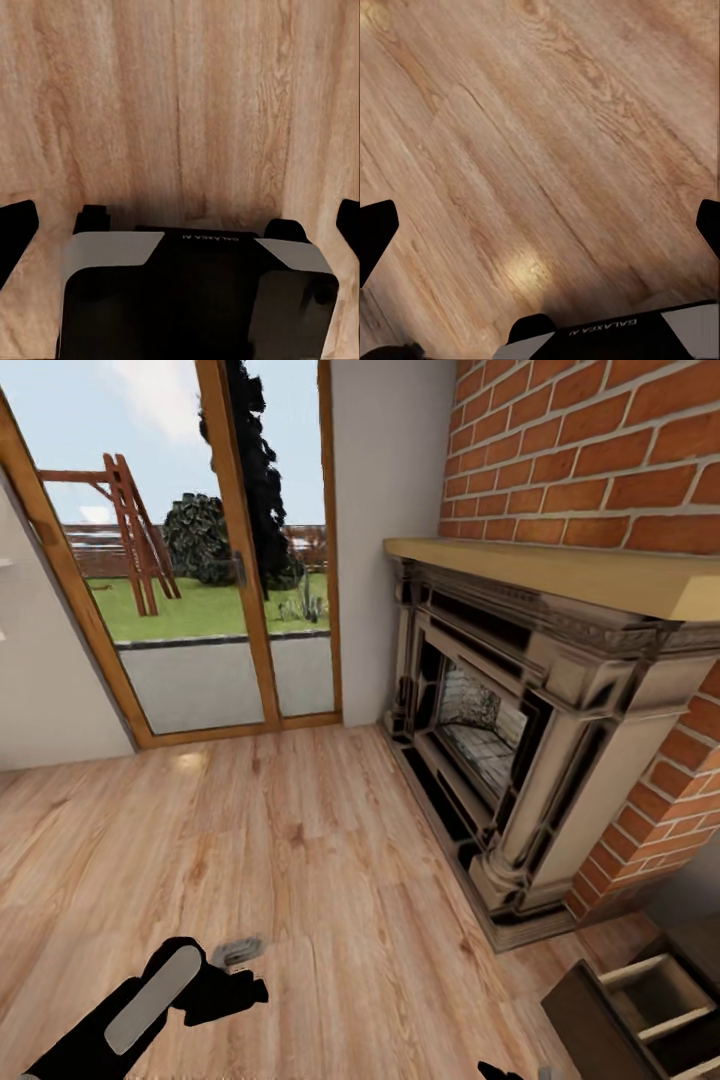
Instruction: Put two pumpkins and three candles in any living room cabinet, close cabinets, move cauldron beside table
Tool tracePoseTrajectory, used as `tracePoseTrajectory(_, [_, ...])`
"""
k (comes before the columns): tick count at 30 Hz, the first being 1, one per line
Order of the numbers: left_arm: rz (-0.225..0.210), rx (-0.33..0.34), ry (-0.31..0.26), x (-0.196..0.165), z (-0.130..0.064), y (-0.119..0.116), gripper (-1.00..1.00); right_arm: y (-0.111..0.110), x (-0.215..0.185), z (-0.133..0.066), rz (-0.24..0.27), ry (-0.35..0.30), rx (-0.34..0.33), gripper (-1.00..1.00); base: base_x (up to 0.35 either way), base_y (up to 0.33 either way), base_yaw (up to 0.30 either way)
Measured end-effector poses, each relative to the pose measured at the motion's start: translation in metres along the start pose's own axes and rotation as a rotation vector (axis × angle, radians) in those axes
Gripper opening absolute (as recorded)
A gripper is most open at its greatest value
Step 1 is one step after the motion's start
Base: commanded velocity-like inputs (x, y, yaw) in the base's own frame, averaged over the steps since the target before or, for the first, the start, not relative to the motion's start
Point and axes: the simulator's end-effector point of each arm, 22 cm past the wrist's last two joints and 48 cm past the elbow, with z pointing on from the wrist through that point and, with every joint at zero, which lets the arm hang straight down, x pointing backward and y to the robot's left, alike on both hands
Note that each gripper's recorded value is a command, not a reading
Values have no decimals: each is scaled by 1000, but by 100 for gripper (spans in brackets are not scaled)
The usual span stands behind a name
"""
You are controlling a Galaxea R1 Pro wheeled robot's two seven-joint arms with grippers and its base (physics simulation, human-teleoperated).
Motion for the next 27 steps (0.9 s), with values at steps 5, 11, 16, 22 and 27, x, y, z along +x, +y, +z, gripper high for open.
tracePoseTrajectory(5, [69, -114, -15, 6, 20, 2, 100, -29, -11, -1, -28, -54, 145, 100, 0, 0, 290])
tracePoseTrajectory(11, [31, -287, -73, 9, 51, 43, 100, -41, 5, 4, -167, -38, 310, 100, 0, 0, 290])
tracePoseTrajectory(16, [-76, -389, -100, 28, 72, 97, 100, -9, 31, 21, -230, -5, 303, 100, 0, 0, 290])
tracePoseTrajectory(22, [-143, -349, -156, 52, 99, 121, 100, 18, 45, 32, -340, -1, 283, 100, 2, 0, 290])
tracePoseTrajectory(27, [-134, -305, -159, 58, 107, 108, 100, 20, 44, 32, -361, -9, 288, 100, 48, 0, 290])
